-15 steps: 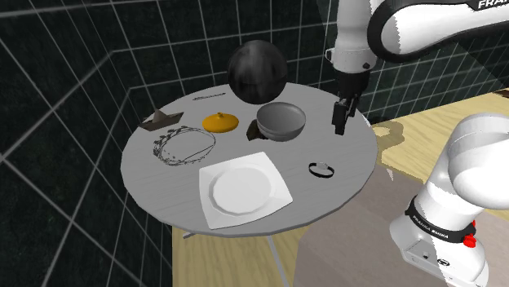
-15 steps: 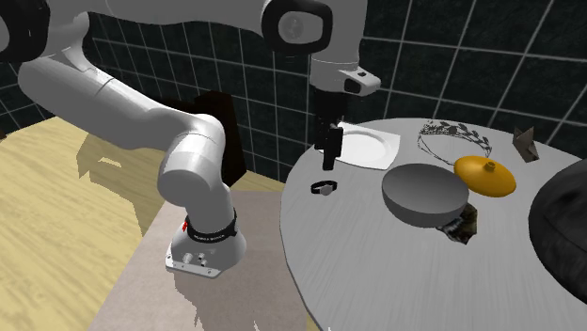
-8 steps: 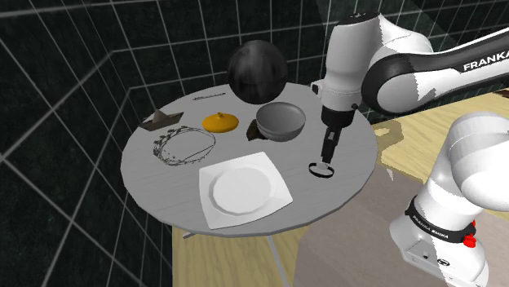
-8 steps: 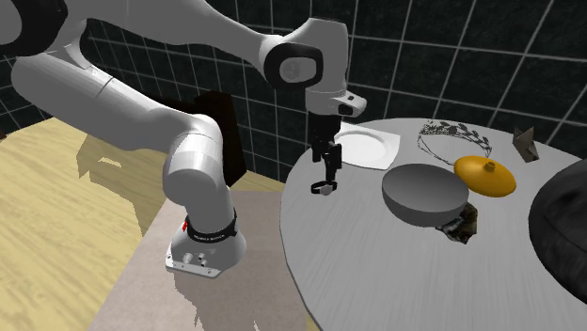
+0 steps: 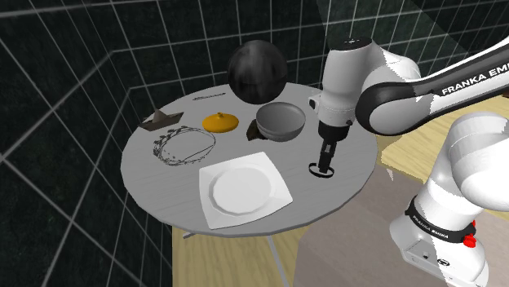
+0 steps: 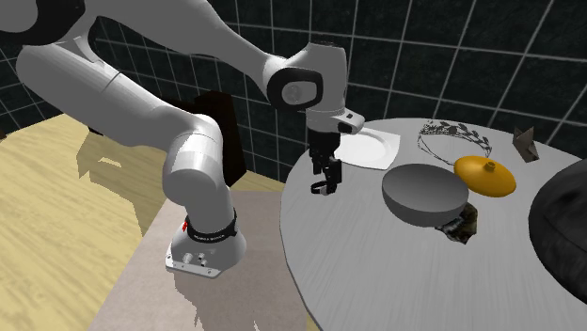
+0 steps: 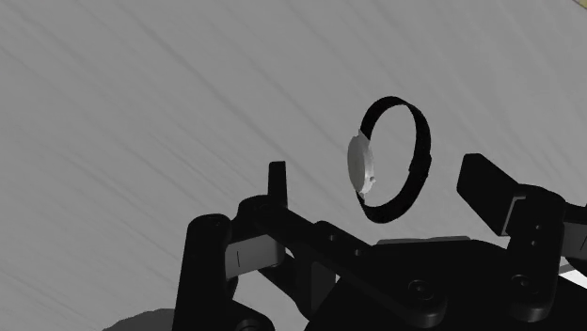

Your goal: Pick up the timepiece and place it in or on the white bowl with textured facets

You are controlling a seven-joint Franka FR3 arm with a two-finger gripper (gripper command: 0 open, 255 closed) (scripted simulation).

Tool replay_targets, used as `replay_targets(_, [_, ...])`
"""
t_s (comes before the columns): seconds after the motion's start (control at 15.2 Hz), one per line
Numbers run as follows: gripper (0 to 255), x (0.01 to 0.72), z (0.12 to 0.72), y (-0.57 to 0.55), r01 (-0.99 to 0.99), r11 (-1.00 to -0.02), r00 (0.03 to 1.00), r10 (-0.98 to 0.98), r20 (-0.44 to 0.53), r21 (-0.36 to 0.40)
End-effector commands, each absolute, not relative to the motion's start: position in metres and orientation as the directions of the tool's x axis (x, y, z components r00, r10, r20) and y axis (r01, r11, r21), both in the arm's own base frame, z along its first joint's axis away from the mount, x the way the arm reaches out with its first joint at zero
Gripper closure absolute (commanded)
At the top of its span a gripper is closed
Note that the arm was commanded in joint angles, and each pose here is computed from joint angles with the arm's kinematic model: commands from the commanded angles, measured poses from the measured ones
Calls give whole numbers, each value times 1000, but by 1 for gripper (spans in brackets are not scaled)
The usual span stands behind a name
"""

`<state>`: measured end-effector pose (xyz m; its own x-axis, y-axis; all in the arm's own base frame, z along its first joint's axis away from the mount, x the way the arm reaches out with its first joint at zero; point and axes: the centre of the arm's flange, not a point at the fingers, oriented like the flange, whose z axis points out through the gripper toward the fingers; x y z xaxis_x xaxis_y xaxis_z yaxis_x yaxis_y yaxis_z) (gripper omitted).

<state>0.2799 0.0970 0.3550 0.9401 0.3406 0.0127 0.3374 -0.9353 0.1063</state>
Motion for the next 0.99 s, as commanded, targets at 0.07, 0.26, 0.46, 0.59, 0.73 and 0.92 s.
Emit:
replay_targets(0.07, [0,280,352,98,337,-935,940,341,14,106])
replay_targets(0.26, [0,280,352,98,337,-935,940,341,14,106])
replay_targets(0.46, [255,280,352,98,337,-935,940,341,14,106])
replay_targets(0.59, [255,280,352,98,337,-935,940,341,14,106])
replay_targets(0.73, [255,280,352,98,337,-935,940,341,14,106])
replay_targets(0.92, [255,280,352,98,337,-935,940,341,14,106])
